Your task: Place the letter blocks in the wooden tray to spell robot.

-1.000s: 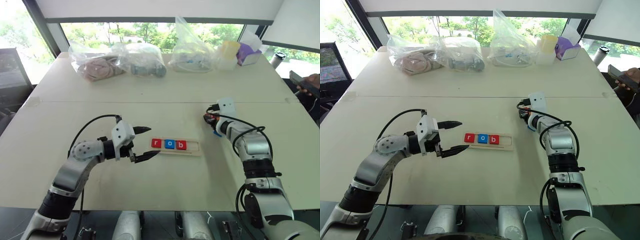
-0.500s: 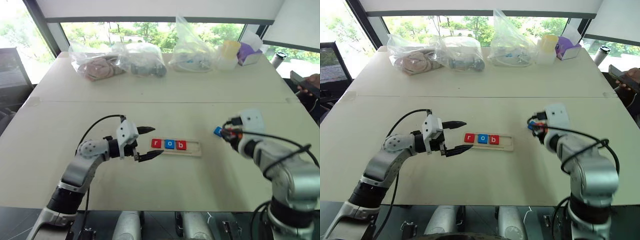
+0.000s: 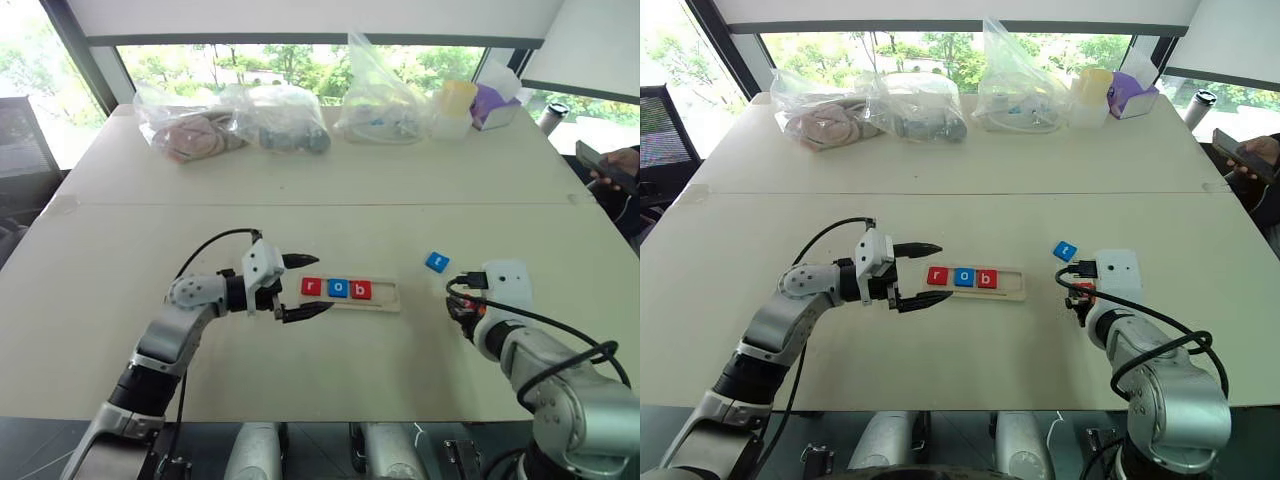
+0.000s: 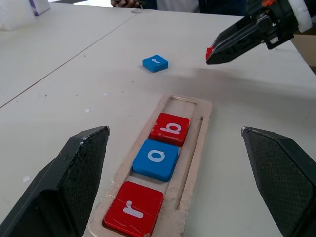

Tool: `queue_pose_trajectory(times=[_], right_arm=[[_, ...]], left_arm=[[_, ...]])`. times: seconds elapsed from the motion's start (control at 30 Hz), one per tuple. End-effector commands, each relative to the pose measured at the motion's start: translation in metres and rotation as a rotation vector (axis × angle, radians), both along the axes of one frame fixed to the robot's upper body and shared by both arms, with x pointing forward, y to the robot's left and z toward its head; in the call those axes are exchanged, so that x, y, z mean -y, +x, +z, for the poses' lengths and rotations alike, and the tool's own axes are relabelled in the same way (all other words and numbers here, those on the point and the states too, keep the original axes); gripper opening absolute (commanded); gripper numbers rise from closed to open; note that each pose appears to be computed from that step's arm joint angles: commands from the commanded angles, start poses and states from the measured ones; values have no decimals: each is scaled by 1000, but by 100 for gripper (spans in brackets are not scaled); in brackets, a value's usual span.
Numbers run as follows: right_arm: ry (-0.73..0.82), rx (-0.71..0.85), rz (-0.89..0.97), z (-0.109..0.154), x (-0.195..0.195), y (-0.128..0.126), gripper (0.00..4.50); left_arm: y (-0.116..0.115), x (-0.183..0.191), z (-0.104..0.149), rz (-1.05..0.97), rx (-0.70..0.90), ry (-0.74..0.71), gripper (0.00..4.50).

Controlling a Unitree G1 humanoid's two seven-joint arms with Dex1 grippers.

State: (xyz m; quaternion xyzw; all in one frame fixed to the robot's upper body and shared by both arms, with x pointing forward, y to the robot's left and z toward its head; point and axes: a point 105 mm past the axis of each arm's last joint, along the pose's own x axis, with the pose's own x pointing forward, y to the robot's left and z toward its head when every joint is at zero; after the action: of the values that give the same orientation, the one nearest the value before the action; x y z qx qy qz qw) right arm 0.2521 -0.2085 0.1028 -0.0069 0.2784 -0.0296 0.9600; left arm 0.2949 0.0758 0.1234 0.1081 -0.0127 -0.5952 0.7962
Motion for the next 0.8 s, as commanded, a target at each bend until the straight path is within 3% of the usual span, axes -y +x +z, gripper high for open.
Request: queue_pose_trajectory(times=[0.03, 0.07, 0.27, 0.3, 0.6, 0.8], right_arm=[[-11, 25, 6, 5, -2, 6, 122], [-11, 24, 8, 4, -2, 8, 122], [-27, 42, 97, 13, -2, 16, 428], [-43, 45, 148, 17, -3, 17, 447], [-209, 116, 773, 63, 15, 21, 447], [-207, 75, 1068, 45, 31, 13, 447]], left_arm=[[0, 1, 11, -10, 50, -7, 450], [0, 1, 11, -9, 50, -7, 450], [-9, -3, 15, -29, 56, -1, 450], [-11, -4, 15, -36, 55, 0, 450], [-11, -11, 24, -72, 59, 13, 450], [-6, -14, 28, -70, 76, 24, 450]])
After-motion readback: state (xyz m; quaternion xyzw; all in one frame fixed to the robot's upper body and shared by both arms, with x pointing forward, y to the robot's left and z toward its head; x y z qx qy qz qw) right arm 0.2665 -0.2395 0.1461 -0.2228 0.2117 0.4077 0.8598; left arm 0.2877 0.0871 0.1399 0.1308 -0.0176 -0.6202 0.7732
